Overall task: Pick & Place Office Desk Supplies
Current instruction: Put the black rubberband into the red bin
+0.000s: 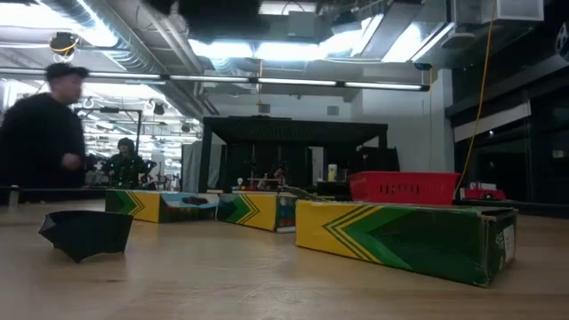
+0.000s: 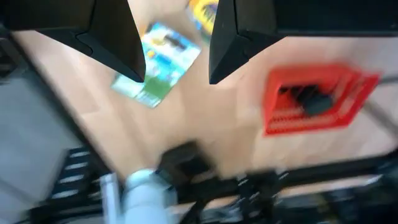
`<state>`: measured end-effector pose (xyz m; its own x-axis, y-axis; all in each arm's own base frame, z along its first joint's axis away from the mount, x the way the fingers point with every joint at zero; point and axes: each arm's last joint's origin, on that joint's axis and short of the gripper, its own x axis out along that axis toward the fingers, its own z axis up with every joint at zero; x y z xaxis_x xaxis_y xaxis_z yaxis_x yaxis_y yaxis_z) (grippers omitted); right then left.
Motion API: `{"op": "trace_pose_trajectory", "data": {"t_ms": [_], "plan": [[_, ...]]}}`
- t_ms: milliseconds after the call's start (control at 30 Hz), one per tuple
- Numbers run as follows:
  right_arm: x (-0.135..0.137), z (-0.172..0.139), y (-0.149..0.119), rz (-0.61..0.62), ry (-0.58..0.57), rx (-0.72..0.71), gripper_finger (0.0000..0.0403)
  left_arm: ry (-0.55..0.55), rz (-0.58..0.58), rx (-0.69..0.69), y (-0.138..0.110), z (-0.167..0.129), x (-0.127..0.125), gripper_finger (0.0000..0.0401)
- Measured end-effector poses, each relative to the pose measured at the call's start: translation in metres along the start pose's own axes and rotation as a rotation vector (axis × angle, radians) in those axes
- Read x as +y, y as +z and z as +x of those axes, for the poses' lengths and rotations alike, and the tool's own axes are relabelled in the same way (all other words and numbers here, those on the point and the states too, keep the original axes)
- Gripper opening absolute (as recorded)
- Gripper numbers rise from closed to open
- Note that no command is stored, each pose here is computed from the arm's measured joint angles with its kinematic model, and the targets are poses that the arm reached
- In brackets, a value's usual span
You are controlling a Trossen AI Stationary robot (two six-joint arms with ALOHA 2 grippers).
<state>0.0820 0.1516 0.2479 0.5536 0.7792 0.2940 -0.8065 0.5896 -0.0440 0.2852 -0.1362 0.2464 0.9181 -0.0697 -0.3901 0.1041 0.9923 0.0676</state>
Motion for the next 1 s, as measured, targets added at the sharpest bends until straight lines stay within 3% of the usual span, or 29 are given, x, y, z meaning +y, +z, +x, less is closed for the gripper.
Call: {"op": "trace_pose_trajectory", "data": {"t_ms": [133,367,533,833,1000], "plan": [[-0.001,-0.007,-0.012,0.042,0.091,0.032,0.0244,0.038,-0.045,0.082,-0.031,0.008,-0.022,0.0176],[-0.002,-0.017,-0.025,0.096,0.074,0.045,0.0244,-0.01,-0.094,0.222,-0.07,0.018,-0.058,0.0176],[-0.002,-0.026,-0.033,0.095,0.08,0.017,0.0244,-0.025,-0.124,0.3,-0.083,0.008,-0.075,0.0176],[-0.001,-0.043,-0.045,0.045,0.132,-0.029,0.0244,0.084,-0.14,0.363,-0.097,0.002,-0.077,0.0175],[-0.001,-0.043,-0.045,0.048,0.124,-0.028,0.0244,0.056,-0.156,0.39,-0.105,0.016,-0.075,0.0175]]}}
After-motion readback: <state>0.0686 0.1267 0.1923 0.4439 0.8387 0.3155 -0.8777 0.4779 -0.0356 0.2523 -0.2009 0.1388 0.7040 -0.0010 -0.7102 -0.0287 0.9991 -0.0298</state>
